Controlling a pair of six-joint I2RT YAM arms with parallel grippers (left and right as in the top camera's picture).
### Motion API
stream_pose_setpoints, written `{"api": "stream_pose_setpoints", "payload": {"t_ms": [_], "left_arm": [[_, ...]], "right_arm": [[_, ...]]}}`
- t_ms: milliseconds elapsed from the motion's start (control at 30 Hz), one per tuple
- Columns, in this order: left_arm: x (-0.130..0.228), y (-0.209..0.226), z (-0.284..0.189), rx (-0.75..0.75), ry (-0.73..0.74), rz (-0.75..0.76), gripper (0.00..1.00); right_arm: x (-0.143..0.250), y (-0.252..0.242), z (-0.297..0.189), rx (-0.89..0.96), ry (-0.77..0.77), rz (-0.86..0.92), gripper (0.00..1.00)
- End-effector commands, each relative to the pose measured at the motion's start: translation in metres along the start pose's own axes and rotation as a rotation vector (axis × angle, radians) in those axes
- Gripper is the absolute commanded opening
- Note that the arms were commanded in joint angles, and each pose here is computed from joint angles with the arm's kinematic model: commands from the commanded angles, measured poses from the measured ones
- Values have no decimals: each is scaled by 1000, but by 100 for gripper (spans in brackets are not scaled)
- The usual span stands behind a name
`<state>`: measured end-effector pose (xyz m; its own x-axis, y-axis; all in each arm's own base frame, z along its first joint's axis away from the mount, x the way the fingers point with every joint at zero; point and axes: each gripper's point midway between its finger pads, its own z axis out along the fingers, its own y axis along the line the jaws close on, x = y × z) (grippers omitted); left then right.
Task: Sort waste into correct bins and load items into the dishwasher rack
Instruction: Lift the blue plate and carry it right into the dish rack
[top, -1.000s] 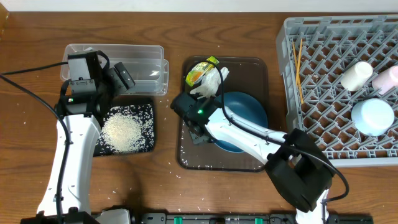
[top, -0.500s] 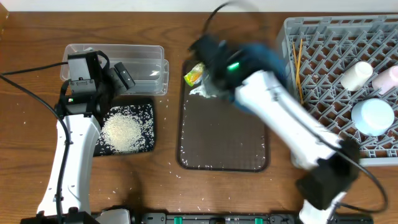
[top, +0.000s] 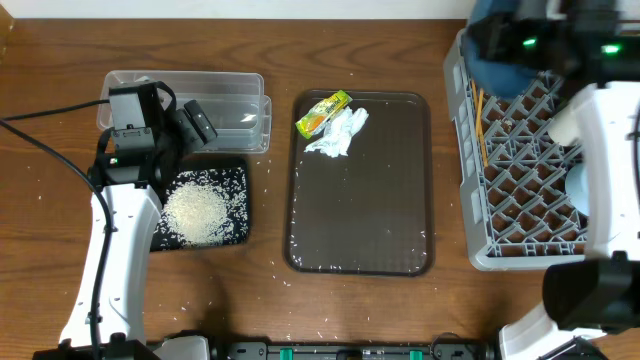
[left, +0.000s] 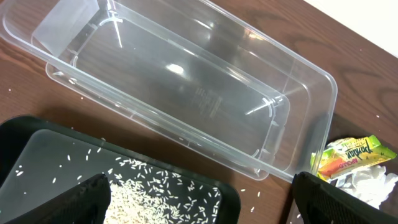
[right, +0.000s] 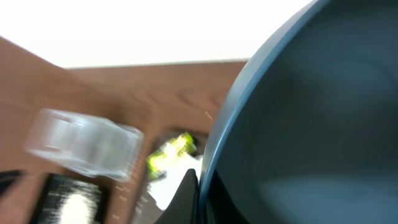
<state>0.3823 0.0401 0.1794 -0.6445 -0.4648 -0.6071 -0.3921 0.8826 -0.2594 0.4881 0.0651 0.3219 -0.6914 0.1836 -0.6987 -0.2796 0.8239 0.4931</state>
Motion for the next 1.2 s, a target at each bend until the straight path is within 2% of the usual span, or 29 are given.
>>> {"api": "stream_pose_setpoints", "payload": {"t_ms": [0, 100, 733, 1167], "left_arm": [[-5, 1, -4, -7, -19, 3, 96], [-5, 1, -4, -7, -19, 3, 96], [-5, 1, -4, -7, -19, 3, 96], [-5, 1, -4, -7, -19, 3, 96]], "right_arm": [[-7, 32, -16, -394, -6, -43, 1], [-16, 25, -20, -497, -29, -26, 1], [14, -50, 59, -525, 91, 255, 1], [10, -81, 46, -494, 74, 352, 1]]}}
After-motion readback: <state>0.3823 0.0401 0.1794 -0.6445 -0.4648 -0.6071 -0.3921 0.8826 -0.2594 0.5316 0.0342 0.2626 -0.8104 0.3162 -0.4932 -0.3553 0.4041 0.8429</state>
